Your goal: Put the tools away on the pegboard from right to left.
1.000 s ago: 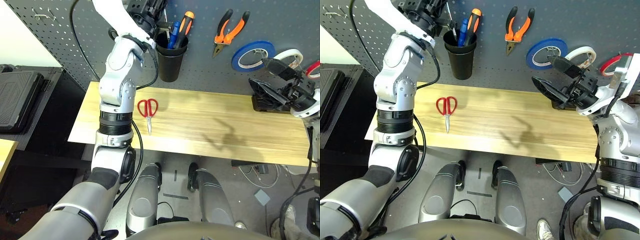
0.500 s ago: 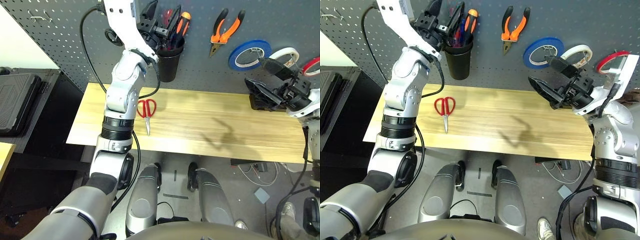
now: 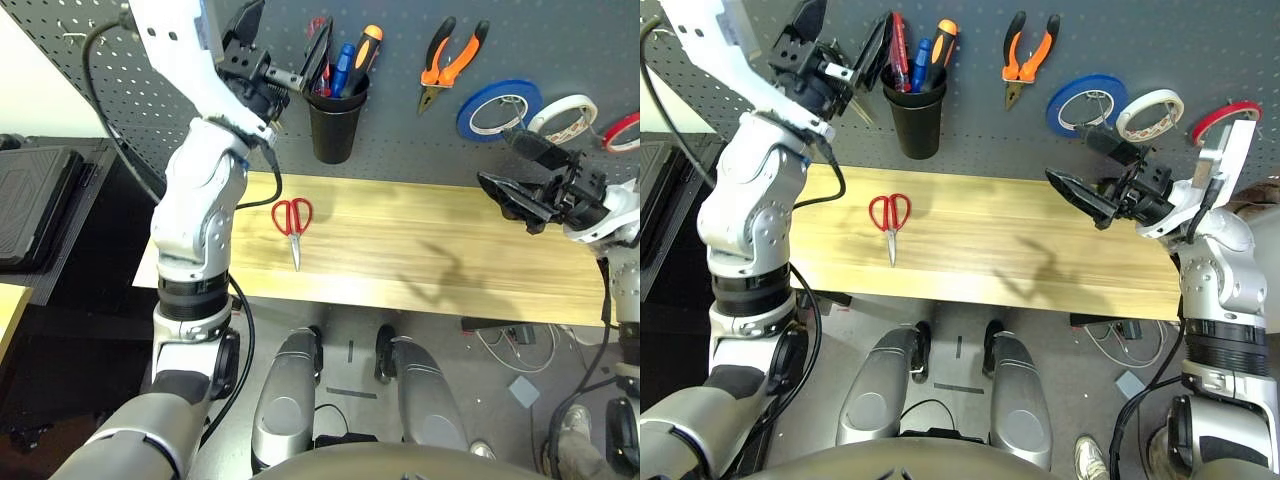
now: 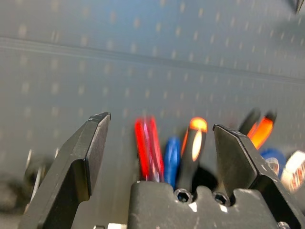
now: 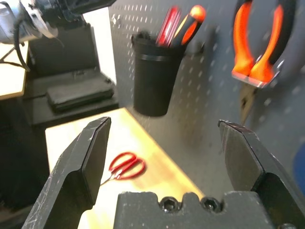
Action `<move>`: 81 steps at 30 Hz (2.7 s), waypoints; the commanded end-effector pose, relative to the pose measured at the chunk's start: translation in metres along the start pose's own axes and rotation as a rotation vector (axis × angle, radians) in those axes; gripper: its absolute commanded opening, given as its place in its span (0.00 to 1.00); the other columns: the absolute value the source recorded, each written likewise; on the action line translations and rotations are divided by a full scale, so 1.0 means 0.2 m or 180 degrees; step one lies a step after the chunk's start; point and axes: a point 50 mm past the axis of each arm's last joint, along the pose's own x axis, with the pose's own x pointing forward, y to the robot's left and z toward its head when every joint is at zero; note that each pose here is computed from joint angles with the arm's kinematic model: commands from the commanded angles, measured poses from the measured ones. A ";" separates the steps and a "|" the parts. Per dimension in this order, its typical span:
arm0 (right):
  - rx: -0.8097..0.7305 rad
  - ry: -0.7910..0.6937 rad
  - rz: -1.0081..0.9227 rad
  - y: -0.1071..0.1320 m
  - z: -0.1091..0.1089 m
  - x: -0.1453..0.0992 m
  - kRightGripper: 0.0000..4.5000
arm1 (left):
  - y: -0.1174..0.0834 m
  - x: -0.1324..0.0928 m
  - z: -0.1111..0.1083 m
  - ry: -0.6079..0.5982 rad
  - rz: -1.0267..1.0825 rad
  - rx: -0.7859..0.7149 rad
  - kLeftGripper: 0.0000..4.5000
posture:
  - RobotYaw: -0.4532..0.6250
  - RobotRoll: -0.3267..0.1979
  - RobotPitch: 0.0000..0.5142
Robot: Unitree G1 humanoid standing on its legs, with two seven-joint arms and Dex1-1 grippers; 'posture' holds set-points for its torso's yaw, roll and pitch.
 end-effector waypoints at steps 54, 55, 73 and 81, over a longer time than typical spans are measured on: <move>-0.0383 0.1851 -0.0204 0.31 -0.52 0.35 1.00 | 0.11 -0.36 -1.31 0.3387 0.1509 -0.0161 1.00 | 0.61 0.62 0.60; -0.0380 0.1859 -0.0197 0.31 -0.51 0.35 1.00 | 0.10 -0.36 -1.32 0.3412 0.1481 -0.0196 1.00 | 0.60 0.62 0.59; -0.0504 0.1671 -0.0239 0.20 -0.45 0.27 1.00 | 0.02 -0.34 -1.30 0.3005 0.1676 -0.0705 0.01 | 0.61 0.62 0.49; -0.0495 0.1415 -0.0128 0.18 -0.48 0.30 1.00 | 0.11 -0.32 -1.15 0.2405 0.1853 -0.0882 0.01 | 0.70 0.62 0.43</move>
